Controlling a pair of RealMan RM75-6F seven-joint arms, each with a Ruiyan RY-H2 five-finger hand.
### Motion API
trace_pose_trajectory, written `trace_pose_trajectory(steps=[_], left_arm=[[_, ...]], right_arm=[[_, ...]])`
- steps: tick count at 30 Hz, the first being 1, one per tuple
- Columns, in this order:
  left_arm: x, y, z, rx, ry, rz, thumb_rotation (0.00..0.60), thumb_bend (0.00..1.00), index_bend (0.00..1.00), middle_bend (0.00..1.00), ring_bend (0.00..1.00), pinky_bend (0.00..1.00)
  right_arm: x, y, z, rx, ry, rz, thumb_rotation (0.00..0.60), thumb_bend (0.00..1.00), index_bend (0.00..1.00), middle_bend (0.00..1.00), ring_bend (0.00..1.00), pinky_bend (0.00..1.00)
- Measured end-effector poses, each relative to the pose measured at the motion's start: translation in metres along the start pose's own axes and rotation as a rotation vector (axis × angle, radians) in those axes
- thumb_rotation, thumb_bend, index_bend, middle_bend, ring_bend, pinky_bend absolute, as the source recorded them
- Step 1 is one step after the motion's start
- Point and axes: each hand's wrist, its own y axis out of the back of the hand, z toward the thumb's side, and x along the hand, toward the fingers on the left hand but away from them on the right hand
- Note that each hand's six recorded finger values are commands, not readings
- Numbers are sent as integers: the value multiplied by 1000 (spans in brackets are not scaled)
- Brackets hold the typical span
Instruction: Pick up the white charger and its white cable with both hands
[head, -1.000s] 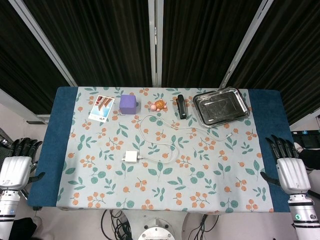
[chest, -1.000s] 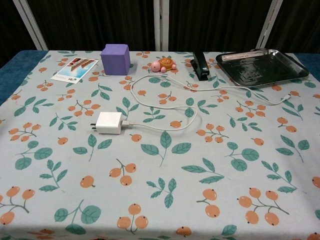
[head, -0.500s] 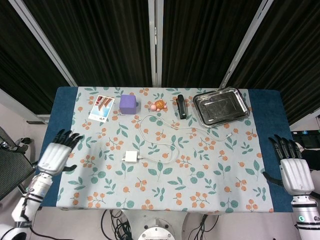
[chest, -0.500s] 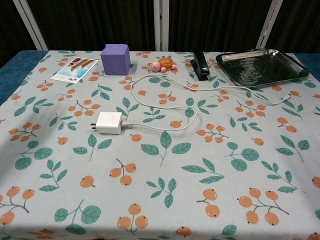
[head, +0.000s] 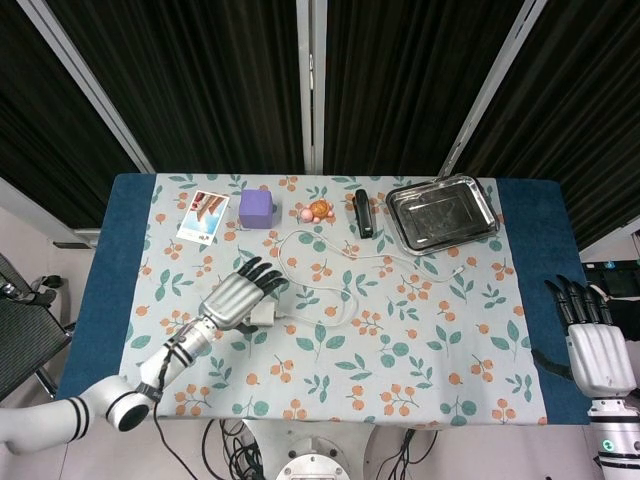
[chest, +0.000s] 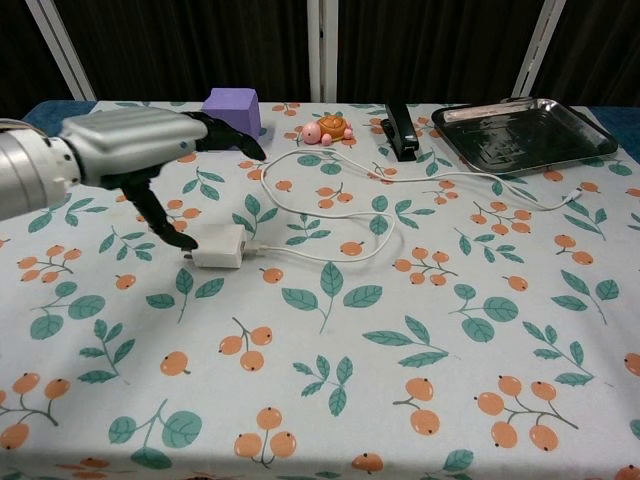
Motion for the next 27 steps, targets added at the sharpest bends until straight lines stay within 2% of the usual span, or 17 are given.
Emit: trace_pose_trajectory(steps=[5,11,22,27], left_arm=[[18,-15,16,27,-33,-38,600,63,129,117,46,32],[32,-28,5,65,19,-64,600,63,129,117,46,32],[16,-12,-40,30,133,-64,600,63,141,121,46,33],[12,-16,-39,-20,123,-114,600,85,229,172,55,34]], right_arm=[[3,-1,-2,-5,-5,0,600,56,0,0,0,0],[7,2,-7,-8,-15,-8,600,55,0,0,0,0],[7,-1,-10,-15,-18,-3,600,56,0,0,0,0],[6,-3,-9,-16,-14,0,600,55,0,0,0,0]])
